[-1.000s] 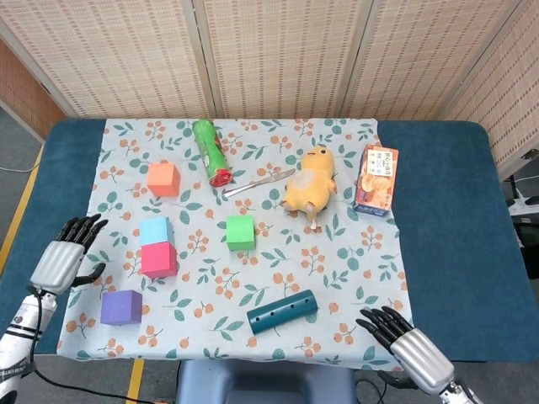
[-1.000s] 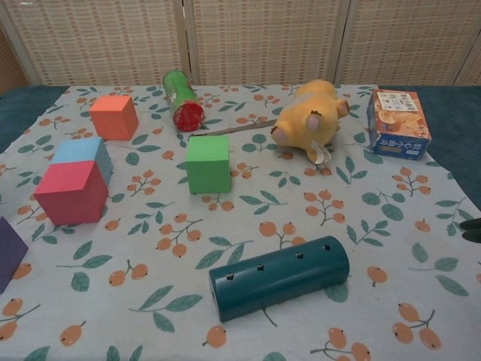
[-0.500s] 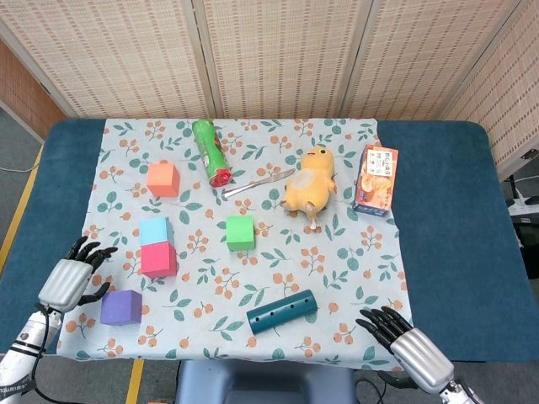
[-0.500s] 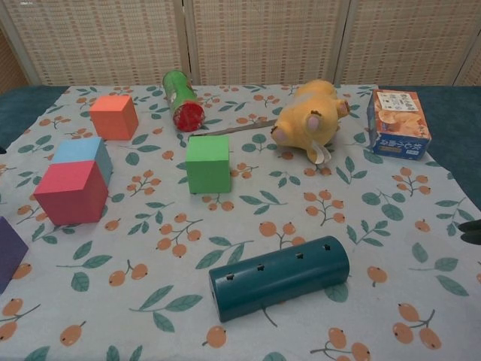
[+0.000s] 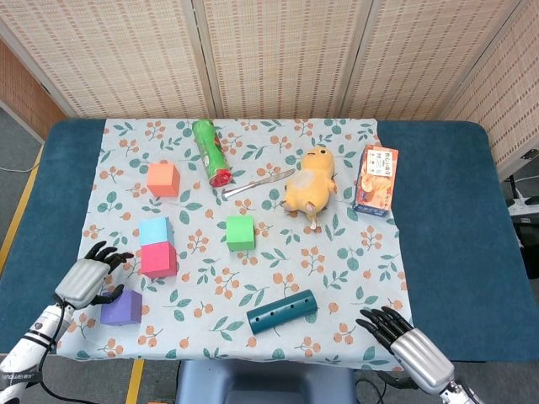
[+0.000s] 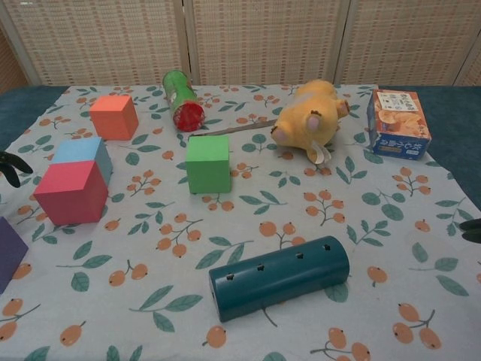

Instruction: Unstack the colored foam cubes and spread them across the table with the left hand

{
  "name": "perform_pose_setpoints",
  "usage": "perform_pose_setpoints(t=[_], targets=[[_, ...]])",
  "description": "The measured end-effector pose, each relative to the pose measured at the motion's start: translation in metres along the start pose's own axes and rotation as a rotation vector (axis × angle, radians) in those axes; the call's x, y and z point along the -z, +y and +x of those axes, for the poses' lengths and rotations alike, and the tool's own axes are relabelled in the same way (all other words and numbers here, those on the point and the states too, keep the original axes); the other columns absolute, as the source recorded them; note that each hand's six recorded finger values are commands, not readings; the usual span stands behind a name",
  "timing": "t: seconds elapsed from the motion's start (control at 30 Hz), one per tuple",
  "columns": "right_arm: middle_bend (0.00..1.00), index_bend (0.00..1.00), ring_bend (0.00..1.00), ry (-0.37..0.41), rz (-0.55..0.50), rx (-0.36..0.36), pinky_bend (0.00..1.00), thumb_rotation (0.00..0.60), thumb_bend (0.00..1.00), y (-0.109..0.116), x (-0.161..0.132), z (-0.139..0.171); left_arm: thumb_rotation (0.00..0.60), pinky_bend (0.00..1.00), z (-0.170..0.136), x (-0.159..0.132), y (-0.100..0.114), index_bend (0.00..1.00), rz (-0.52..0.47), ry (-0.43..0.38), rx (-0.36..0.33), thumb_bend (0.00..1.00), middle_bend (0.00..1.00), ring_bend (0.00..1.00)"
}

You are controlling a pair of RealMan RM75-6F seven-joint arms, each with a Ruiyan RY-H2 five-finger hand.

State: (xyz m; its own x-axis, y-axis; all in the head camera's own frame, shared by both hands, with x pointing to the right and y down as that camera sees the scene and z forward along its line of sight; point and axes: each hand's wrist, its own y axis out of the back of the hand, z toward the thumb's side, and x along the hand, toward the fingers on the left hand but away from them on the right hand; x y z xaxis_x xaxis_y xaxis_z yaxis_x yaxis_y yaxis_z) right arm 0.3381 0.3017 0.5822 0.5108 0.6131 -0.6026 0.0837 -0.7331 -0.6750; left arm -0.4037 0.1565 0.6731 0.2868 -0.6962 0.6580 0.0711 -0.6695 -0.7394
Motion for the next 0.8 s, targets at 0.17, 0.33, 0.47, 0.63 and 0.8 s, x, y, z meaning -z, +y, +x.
perform_pose_setpoints(t=[0.17, 0.33, 0.47, 0.63, 0.8], targets=[[0.0, 0.0, 0.0, -0.001, -0.005, -0.004, 0.0, 0.6, 0.17, 0.0, 0.0, -0.001, 0.502, 0.03, 0.009, -0.004, 0.003, 0.22, 0.009, -0.001, 0.022, 0.47, 0.27, 0.12], [0.0, 0.0, 0.0, -0.007, -0.003, 0.005, 0.0, 0.6, 0.17, 0.001, 0.002, -0.001, 0.498, 0.03, 0.011, -0.015, 0.005, 0.25, 0.013, -0.027, 0.028, 0.47, 0.32, 0.17], [0.0, 0.0, 0.0, -0.008, -0.003, -0.001, 0.0, 0.6, 0.17, 0.0, 0.002, -0.003, 0.504, 0.03, 0.012, -0.026, 0.006, 0.26, 0.009, -0.057, 0.028, 0.47, 0.33, 0.19], [0.0, 0.0, 0.0, -0.013, -0.004, 0.003, 0.0, 0.6, 0.17, 0.001, 0.003, -0.002, 0.523, 0.03, 0.015, -0.048, 0.009, 0.26, -0.005, -0.113, 0.018, 0.47, 0.33, 0.19], [0.0, 0.0, 0.0, -0.012, -0.006, 0.009, 0.0, 0.6, 0.17, 0.003, 0.003, -0.002, 0.529, 0.03, 0.014, -0.074, 0.013, 0.26, -0.009, -0.188, 0.008, 0.47, 0.33, 0.19]])
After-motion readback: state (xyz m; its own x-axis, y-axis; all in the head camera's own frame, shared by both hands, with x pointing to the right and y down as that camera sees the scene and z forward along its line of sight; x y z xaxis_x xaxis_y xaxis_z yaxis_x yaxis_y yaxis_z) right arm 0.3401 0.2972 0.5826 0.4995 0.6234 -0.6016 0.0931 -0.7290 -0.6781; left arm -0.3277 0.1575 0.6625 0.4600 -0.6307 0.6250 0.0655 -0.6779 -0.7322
